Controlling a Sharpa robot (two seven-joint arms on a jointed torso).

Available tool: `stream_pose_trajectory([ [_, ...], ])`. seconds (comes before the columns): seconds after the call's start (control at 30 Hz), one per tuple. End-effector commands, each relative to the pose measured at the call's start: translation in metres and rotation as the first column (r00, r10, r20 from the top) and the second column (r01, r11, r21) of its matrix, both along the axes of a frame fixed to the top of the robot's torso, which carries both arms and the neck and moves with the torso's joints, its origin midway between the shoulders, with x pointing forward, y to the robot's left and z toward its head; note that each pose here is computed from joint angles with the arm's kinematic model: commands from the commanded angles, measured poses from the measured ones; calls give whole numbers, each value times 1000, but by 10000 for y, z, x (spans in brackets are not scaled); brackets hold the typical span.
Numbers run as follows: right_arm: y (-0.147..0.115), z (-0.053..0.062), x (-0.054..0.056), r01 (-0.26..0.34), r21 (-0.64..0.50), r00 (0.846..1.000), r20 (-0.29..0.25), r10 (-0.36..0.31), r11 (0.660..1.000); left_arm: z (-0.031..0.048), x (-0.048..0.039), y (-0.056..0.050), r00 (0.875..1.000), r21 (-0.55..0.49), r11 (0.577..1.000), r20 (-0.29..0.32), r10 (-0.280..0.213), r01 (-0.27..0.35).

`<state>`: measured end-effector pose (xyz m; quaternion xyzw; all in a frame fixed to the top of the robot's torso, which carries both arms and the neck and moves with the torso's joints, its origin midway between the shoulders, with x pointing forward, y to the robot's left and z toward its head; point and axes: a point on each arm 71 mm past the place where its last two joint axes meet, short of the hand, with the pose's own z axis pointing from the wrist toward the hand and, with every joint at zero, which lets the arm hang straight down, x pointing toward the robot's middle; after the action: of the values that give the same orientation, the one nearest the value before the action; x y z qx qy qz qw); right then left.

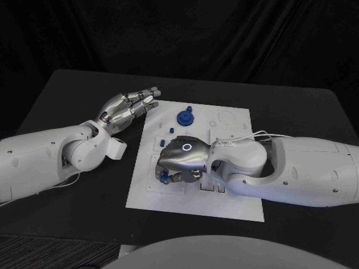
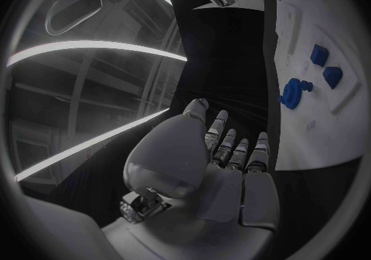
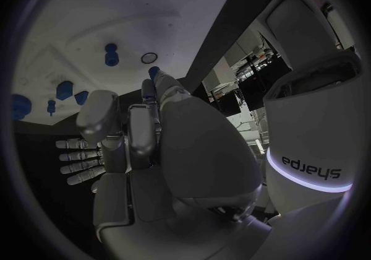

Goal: Assemble the parts on the task board

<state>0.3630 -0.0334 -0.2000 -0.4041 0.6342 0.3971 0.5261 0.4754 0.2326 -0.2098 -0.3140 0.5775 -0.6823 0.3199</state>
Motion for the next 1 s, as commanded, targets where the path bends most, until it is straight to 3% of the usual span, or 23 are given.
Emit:
stream_pose_trajectory([
  [0.03,0,-26,-12,8,-58,998,55,-5,998,6,-4,-28,1000,-20,1000,2,-15,15],
  [1.0,-15,-99,44,31,-116,998,52,-25,993,-16,9,-85,999,-20,999,-13,-39,38],
])
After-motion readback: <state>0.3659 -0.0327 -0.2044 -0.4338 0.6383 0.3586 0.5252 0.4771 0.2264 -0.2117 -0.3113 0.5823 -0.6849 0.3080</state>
